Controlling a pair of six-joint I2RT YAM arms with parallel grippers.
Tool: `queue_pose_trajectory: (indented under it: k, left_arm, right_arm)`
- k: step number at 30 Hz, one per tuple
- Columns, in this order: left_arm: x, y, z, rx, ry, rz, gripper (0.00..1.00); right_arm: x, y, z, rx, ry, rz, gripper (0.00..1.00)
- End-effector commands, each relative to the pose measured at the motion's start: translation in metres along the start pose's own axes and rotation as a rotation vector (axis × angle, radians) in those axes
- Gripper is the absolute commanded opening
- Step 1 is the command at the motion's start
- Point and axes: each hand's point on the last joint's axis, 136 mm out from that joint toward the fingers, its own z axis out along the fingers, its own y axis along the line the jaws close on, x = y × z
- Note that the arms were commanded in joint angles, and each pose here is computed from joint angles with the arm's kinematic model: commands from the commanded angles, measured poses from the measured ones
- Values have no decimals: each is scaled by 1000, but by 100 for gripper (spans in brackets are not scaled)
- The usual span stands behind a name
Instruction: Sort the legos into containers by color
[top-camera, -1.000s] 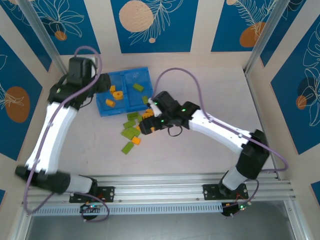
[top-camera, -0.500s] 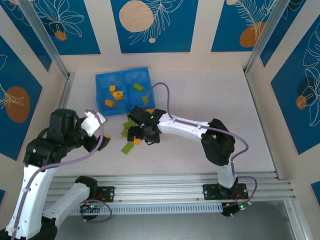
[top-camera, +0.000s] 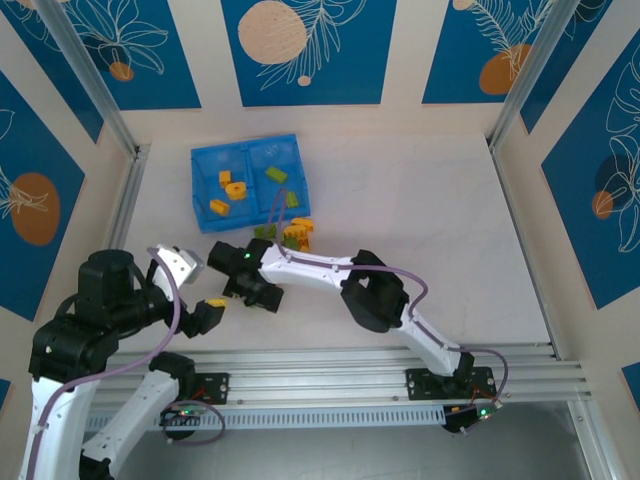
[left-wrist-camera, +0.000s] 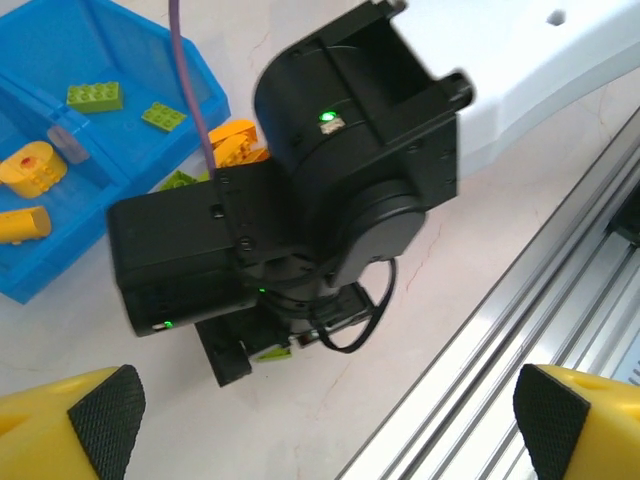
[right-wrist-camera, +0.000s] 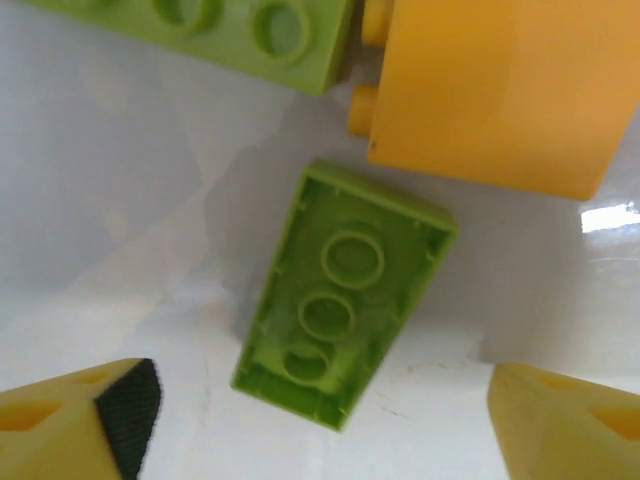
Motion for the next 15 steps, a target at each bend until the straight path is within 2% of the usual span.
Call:
queue_pose_trajectory:
  k: [1, 4, 6, 10, 15]
  left_arm:
    - [1, -4, -3, 7, -32, -39, 100]
    - [2, -6, -7, 5, -29, -14, 100]
    - [3, -7, -8, 7, -27, -7, 100]
    - [2, -9, -9, 11, -48, -15, 100]
    - [-1, -8, -7, 14, -60, -22, 100]
  right_arm:
    - [-10, -30, 11, 183, -82, 47, 77]
    - [-10, -34, 25, 227, -68, -10, 50]
    - [-9, -40, 27, 250, -56, 5, 36]
    - [-13, -39, 13, 216, -62, 9, 25]
    - [-29, -21, -44, 76, -129, -75, 23]
